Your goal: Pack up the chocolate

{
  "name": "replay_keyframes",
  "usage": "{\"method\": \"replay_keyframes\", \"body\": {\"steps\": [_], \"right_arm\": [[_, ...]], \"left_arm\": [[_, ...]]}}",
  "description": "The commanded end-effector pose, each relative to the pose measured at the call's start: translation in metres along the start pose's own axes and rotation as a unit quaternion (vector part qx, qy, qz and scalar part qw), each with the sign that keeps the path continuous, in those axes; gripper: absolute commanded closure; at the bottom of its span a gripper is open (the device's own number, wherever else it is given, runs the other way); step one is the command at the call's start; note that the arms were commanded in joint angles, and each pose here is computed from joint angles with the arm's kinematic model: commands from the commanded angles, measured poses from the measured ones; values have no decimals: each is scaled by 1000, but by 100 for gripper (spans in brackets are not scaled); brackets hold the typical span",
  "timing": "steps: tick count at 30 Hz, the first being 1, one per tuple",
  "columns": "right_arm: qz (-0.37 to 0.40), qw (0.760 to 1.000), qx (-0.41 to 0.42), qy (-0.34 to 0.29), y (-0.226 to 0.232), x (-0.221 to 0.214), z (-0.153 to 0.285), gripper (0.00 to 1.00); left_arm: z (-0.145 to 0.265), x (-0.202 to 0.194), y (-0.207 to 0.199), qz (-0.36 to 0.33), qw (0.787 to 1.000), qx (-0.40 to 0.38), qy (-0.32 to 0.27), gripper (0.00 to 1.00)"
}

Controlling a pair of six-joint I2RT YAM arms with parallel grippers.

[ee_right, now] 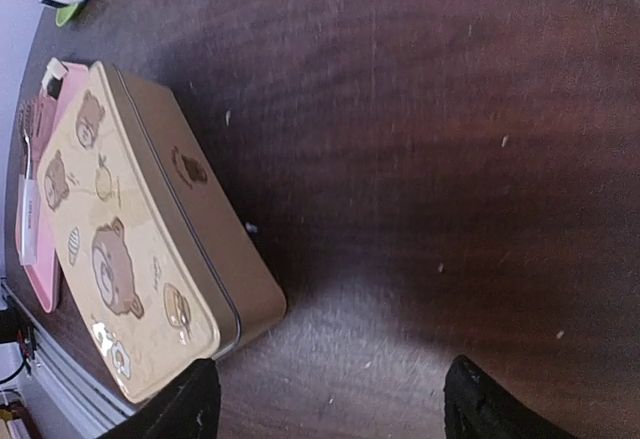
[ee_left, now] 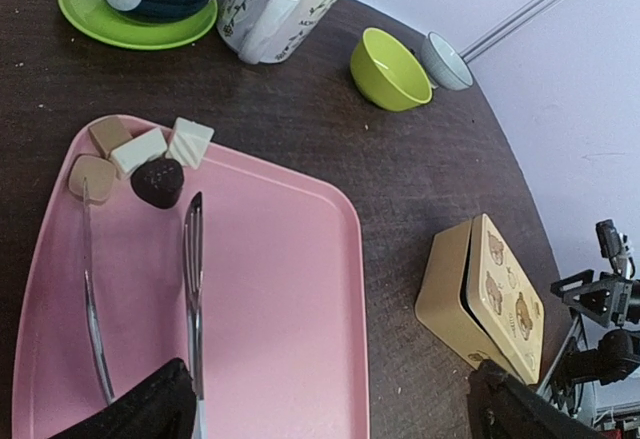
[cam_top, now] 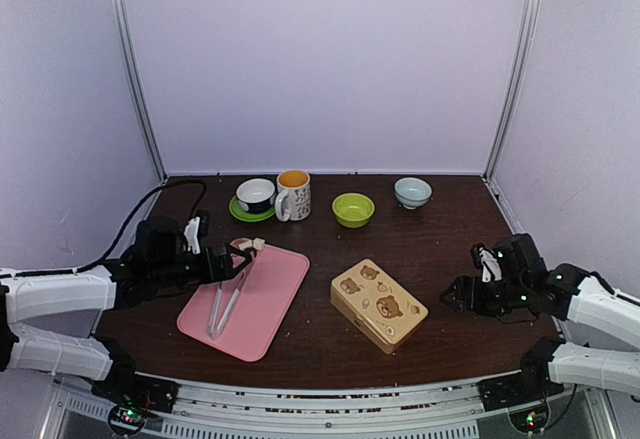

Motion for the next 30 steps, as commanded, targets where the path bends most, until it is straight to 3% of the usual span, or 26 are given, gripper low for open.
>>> {"method": "replay_keyframes", "body": {"steps": [1, 4, 15, 18, 25, 30], "right_arm": [[-19, 998, -8, 54, -6, -30, -7, 28], [-2, 998, -10, 67, -5, -40, -10, 40], [24, 994, 66, 84, 26, -64, -38, 95], [33, 993, 69, 89, 35, -69, -48, 100], [49, 989, 123, 67, 73, -66, -60, 100], [60, 985, 158, 42, 125, -51, -80, 100]], "left_arm": [[-4, 19, -16, -15, 999, -18, -44, 2], [-4, 19, -18, -19, 998, -20, -48, 2], [-3, 11, -13, -5, 999, -6, -38, 2], [-4, 11, -13, -4, 999, -4, -34, 2], [-5, 10, -12, -1, 999, -6, -34, 2], [-8, 9, -10, 0, 1000, 1, -29, 2]]}}
Point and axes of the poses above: each gripper's point midway between its finger pads, its own z axis back along the fingers, its own y axis along the line the jaws close on, x = y × z, the point moved 9 cm from there along z, back along the fingers, and after that the axes turned 10 degrees about -z, right-handed, at the moved point
